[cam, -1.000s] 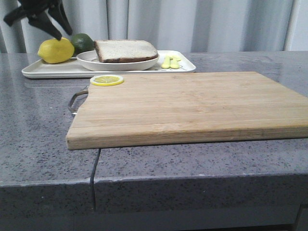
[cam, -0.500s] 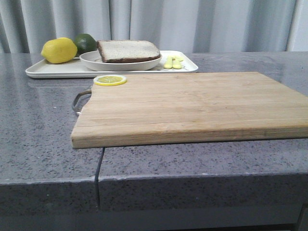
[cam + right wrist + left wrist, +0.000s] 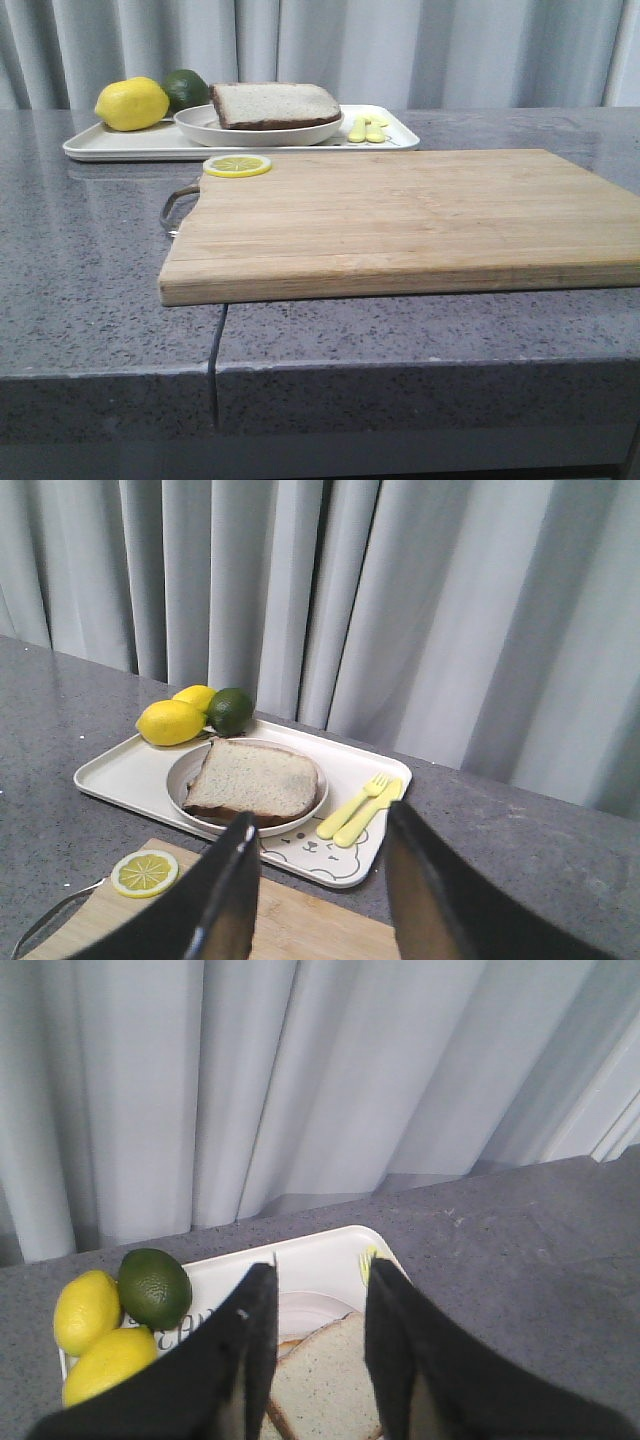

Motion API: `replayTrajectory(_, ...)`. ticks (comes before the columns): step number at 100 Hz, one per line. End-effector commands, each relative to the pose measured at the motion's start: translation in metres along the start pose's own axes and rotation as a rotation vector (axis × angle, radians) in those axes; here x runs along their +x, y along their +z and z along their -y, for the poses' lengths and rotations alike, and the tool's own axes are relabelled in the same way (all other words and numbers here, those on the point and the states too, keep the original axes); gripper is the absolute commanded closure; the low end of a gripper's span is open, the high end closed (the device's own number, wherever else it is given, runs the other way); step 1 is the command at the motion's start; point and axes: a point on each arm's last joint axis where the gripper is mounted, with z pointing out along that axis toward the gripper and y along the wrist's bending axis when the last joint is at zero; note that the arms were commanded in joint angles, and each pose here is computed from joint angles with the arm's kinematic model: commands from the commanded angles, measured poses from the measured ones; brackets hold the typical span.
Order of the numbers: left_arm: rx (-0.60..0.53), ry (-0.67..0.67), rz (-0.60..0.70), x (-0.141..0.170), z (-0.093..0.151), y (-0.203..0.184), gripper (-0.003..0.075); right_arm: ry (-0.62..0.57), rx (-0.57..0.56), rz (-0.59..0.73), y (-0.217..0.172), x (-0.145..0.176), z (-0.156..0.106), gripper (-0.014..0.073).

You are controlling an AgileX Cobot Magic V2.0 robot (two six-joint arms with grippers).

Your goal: Place bread and move sandwich to tray

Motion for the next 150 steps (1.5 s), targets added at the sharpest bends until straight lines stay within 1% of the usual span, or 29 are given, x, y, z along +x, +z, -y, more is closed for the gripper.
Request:
replayTrajectory(1, 0.012, 0.044, 0.096, -0.013, 0.018, -0.038, 0.0524, -0.015, 0.049, 0.098, -0.004, -0.014, 0.005, 0.0276)
replayTrajectory(12, -0.008, 0.092, 0.048, -0.007, 0.019, -0.044, 0.0524, -0.017, 0.052, 0.102, -0.004, -0.015, 0.005, 0.0276)
replayTrajectory(24, -0.016, 0.154, -0.036, 0.007, 0.017, -0.046, 0.0524, -0.037, 0.057, 0.099, -0.003, -0.014, 0.005, 0.0276)
replayTrajectory(31, -0.02, 0.182, -0.06, 0.014, 0.018, -0.05, 0.0524, -0.04, 0.058, 0.099, -0.003, -0.014, 0.005, 0.0276)
replayTrajectory(42, -0.049, 0.215, -0.025, 0.022, 0.019, -0.065, 0.0524, -0.053, 0.062, 0.099, -0.003, -0.014, 0.006, 0.0276)
replayTrajectory(52, -0.074, 0.218, -0.038, 0.04, 0.019, -0.074, 0.0524, -0.057, 0.063, 0.096, -0.003, -0.013, 0.006, 0.0276)
replayTrajectory(54, -0.077, 0.222, -0.022, 0.041, 0.02, -0.08, 0.0524, -0.057, 0.064, 0.097, -0.003, -0.013, 0.006, 0.0276)
replayTrajectory(59, -0.086, 0.213, -0.021, 0.055, 0.019, -0.083, 0.0524, -0.057, 0.064, 0.094, -0.002, -0.012, 0.006, 0.0276)
replayTrajectory(60, -0.089, 0.217, 0.001, 0.055, 0.021, -0.089, 0.0524, -0.057, 0.065, 0.094, -0.002, -0.012, 0.006, 0.0276)
replayTrajectory(65, -0.103, 0.216, 0.03, 0.067, 0.021, -0.096, 0.0524, -0.057, 0.065, 0.091, -0.002, -0.01, 0.006, 0.0276)
replayTrajectory(66, -0.103, 0.209, 0.019, 0.072, 0.019, -0.094, 0.0524, -0.057, 0.065, 0.089, -0.002, -0.01, 0.006, 0.0276)
replayTrajectory(67, -0.107, 0.211, 0.046, 0.072, 0.021, -0.1, 0.0524, -0.057, 0.065, 0.088, -0.002, -0.009, 0.006, 0.0276)
replayTrajectory(72, -0.12, 0.198, 0.084, 0.087, 0.021, -0.107, 0.0524, -0.059, 0.067, 0.085, -0.001, -0.008, 0.006, 0.0276)
replayTrajectory(73, -0.119, 0.189, 0.075, 0.093, 0.019, -0.105, 0.0524, -0.06, 0.067, 0.083, -0.001, -0.007, 0.006, 0.0276)
replayTrajectory(75, -0.122, 0.189, 0.111, 0.096, 0.021, -0.112, 0.0524, -0.062, 0.066, 0.08, -0.001, -0.006, 0.006, 0.0276)
replayTrajectory(78, -0.132, 0.179, 0.131, 0.109, 0.019, -0.114, 0.0524, -0.064, 0.068, 0.076, 0.0, -0.005, 0.006, 0.0276)
replayTrajectory(79, -0.134, 0.18, 0.148, 0.111, 0.021, -0.119, 0.0524, -0.065, 0.069, 0.077, 0.0, -0.004, 0.006, 0.0276)
replayTrajectory(80, -0.136, 0.174, 0.138, 0.118, 0.019, -0.118, 0.0524, -0.065, 0.069, 0.075, 0.0, -0.004, 0.006, 0.0276)
replayTrajectory(81, -0.141, 0.176, 0.167, 0.119, 0.02, -0.123, 0.0524, -0.065, 0.07, 0.075, 0.0, -0.003, 0.006, 0.0276)
replayTrajectory(86, -0.159, 0.167, 0.208, 0.138, 0.019, -0.131, 0.0524, -0.08, 0.075, 0.067, 0.001, 0.0, 0.007, 0.0276)
replayTrajectory(87, -0.163, 0.162, 0.198, 0.145, 0.017, -0.129, 0.0524, -0.082, 0.077, 0.064, 0.001, 0.002, 0.007, 0.0276)
replayTrajectory(90, -0.175, 0.162, 0.238, 0.155, 0.017, -0.138, 0.0524, -0.091, 0.081, 0.059, 0.002, 0.004, 0.007, 0.0276)
replayTrajectory(94, -0.188, 0.156, 0.245, 0.172, 0.015, -0.14, 0.0524, -0.104, 0.09, 0.051, 0.003, 0.009, 0.008, 0.0276)
replayTrajectory(98, -0.2, 0.156, 0.287, 0.187, 0.015, -0.149, 0.0524, -0.108, 0.103, 0.046, 0.004, 0.013, 0.01, 0.0276)
replayTrajectory(108, -0.214, 0.149, 0.312, 0.218, 0.013, -0.159, 0.0524, -0.106, 0.144, 0.038, 0.006, 0.025, 0.015, 0.0276)
replayTrajectory(119, -0.216, 0.137, 0.353, 0.243, 0.014, -0.171, 0.0524, -0.104, 0.196, 0.032, 0.008, 0.043, 0.02, 0.0276)
replayTrajectory(133, -0.227, 0.136, 0.374, 0.27, 0.012, -0.176, 0.0533, -0.095, 0.225, 0.003, 0.009, 0.07, 0.022, 0.0276)
replayTrajectory(150, -0.237, 0.117, 0.384, 0.302, 0.007, -0.176, 0.0533, -0.081, 0.268, 0.055, -0.004, 0.087, 0.022, 0.0276)
